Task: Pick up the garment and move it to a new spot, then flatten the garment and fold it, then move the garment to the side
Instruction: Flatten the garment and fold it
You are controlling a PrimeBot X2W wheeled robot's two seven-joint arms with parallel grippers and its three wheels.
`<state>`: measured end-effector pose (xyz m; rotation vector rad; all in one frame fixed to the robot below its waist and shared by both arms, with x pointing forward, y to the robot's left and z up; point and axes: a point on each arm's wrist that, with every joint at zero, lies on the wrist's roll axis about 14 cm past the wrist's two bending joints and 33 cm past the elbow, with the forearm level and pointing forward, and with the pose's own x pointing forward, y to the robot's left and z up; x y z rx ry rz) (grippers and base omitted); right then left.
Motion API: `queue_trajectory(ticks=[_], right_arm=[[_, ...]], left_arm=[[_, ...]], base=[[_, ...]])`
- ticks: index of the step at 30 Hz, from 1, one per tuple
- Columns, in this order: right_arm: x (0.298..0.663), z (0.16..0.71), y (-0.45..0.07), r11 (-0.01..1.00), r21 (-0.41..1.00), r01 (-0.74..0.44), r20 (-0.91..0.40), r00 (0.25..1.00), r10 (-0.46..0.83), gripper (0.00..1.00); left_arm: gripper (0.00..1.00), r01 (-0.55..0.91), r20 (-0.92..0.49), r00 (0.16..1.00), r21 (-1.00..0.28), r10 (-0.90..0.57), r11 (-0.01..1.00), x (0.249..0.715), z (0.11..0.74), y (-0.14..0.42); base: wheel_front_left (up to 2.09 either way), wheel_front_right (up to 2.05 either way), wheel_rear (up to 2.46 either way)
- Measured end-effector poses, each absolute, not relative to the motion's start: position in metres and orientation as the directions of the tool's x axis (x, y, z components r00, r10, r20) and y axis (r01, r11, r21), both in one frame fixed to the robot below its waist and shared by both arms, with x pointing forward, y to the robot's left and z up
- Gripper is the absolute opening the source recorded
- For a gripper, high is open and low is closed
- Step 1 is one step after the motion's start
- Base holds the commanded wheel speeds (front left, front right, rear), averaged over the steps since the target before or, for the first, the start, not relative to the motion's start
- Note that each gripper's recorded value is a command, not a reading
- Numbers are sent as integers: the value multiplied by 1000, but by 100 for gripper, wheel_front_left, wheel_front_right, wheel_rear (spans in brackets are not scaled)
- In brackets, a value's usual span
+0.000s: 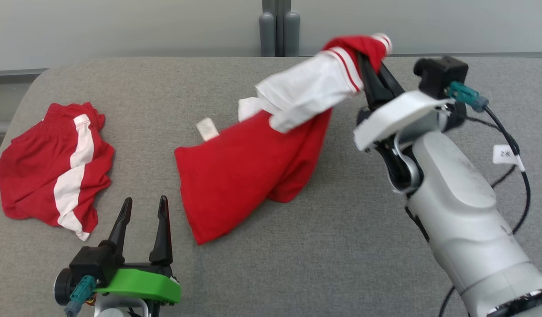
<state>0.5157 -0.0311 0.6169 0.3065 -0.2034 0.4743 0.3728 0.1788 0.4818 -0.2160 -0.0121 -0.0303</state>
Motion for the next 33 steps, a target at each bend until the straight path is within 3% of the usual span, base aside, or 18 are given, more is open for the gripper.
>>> queue_trajectory(ticks=[5, 14, 16, 25, 33], right_arm=[[517, 539, -108, 934, 229, -275, 62, 962, 268, 0], [497, 484, -193, 983, 174, -60, -87, 993, 76, 0], [494, 478, -205, 985, 169, -24, -103, 994, 41, 100], [472, 452, -245, 991, -131, -13, -216, 976, -16, 100], [456, 476, -225, 985, -173, -11, -84, 996, -4, 100]], left_arm=[[100, 59, 20, 998, -214, -56, 975, 382, 483, 170], [100, 90, 14, 996, -210, -89, 974, 392, 479, 160], [100, 98, 14, 995, -212, -97, 972, 394, 479, 157], [100, 116, 26, 993, -212, -114, 970, 397, 483, 152], [100, 115, 47, 993, -215, -107, 970, 395, 490, 154]], base=[[0, 0, 0], [0, 0, 0], [0, 0, 0], [0, 0, 0], [0, 0, 0]])
